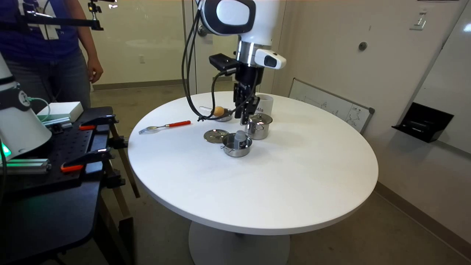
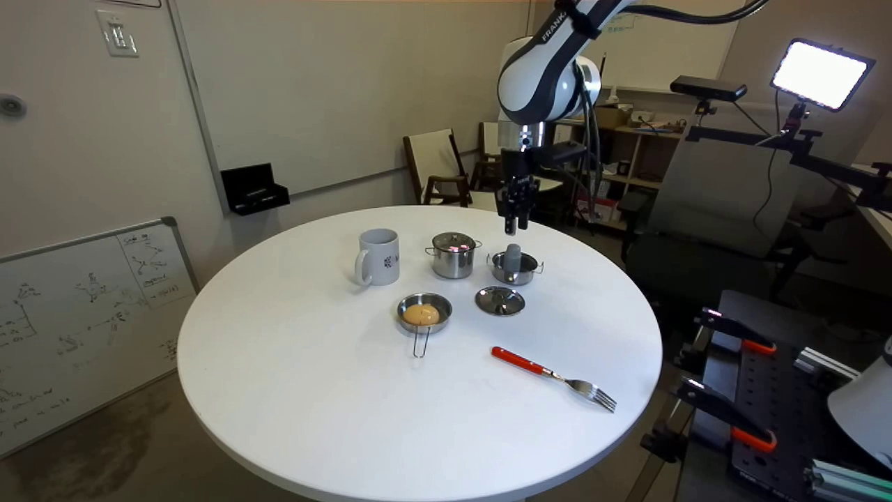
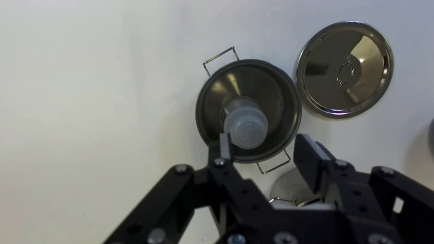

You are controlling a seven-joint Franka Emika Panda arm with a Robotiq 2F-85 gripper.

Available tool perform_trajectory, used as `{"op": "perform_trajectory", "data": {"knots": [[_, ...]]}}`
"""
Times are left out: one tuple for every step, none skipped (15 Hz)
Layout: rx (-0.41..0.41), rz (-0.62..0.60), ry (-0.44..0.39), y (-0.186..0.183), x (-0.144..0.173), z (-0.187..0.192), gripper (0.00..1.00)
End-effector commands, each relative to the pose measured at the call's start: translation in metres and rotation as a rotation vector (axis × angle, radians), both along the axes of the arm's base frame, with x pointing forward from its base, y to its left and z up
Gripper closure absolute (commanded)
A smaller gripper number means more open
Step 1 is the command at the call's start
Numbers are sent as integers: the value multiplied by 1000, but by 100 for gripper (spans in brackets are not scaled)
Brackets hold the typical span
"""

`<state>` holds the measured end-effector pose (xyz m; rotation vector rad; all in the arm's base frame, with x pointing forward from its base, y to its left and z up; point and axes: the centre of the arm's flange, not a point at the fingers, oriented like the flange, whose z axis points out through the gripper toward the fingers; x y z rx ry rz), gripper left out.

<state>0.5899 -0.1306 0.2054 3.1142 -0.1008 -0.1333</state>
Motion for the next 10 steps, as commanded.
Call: {"op": "perform_trajectory", "data": {"knots": [[-1, -1, 22, 3, -6, 4, 18], [4, -1, 24, 3, -6, 2, 9], [7, -2, 30, 2, -6, 0, 3], [6, -3, 35, 2, -6, -2, 0], [12, 4, 33, 0, -6, -5, 0], [12, 9, 32, -1, -6, -8, 0], [19, 11, 35, -2, -4, -13, 0], [25, 16, 38, -3, -2, -18, 0], [32, 23, 41, -3, -1, -23, 0], [37, 28, 46, -4, 1, -29, 0]]}}
